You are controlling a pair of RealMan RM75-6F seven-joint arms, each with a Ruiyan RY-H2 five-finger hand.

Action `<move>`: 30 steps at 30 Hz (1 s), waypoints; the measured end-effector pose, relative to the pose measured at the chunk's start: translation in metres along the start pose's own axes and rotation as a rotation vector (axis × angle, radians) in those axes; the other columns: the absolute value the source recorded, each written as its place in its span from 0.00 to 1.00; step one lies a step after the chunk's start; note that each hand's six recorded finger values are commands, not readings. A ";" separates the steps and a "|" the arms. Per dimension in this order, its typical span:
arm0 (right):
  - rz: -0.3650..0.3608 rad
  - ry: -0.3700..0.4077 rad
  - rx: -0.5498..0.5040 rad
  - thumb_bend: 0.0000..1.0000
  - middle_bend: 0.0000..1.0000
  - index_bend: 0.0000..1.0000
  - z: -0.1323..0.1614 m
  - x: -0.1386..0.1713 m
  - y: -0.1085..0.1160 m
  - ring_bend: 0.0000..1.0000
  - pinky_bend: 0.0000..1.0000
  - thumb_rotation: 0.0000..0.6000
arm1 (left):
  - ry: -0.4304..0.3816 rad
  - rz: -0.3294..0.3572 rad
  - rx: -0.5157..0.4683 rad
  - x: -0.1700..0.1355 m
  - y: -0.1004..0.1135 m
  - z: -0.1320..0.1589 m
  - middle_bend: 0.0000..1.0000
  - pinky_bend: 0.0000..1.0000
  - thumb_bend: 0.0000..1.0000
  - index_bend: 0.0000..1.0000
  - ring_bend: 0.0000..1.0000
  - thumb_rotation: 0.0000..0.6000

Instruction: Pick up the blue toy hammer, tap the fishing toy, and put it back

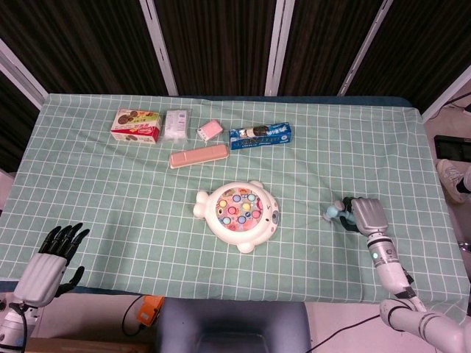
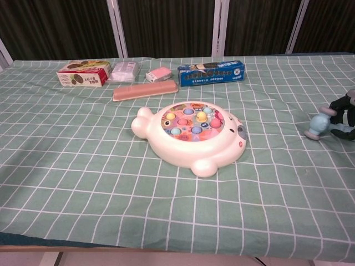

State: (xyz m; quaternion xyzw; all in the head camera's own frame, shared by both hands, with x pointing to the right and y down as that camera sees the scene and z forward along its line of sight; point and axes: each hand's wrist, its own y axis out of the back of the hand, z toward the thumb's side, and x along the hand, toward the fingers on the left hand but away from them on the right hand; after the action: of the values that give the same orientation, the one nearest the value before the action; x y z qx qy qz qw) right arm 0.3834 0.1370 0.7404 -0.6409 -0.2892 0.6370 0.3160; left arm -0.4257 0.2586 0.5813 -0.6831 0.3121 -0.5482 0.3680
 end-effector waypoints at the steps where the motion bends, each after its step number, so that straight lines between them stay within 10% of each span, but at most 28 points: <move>1: -0.002 0.001 -0.001 0.54 0.68 0.94 0.000 0.000 0.000 0.69 0.71 1.00 | 0.000 0.000 0.000 0.000 0.000 0.000 0.00 0.05 0.42 0.00 0.00 1.00; 30: -0.033 0.019 -0.018 0.58 0.69 0.96 0.000 -0.002 0.005 0.71 0.72 1.00 | -0.002 -0.001 -0.002 0.000 0.000 0.000 0.00 0.05 0.42 0.00 0.00 1.00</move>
State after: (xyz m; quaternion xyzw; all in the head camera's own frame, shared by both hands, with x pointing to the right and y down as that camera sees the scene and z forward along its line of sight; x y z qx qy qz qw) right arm 0.3828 0.1322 0.7383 -0.6448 -0.3025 0.6231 0.3233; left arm -0.4258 0.2586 0.5811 -0.6841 0.3120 -0.5475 0.3673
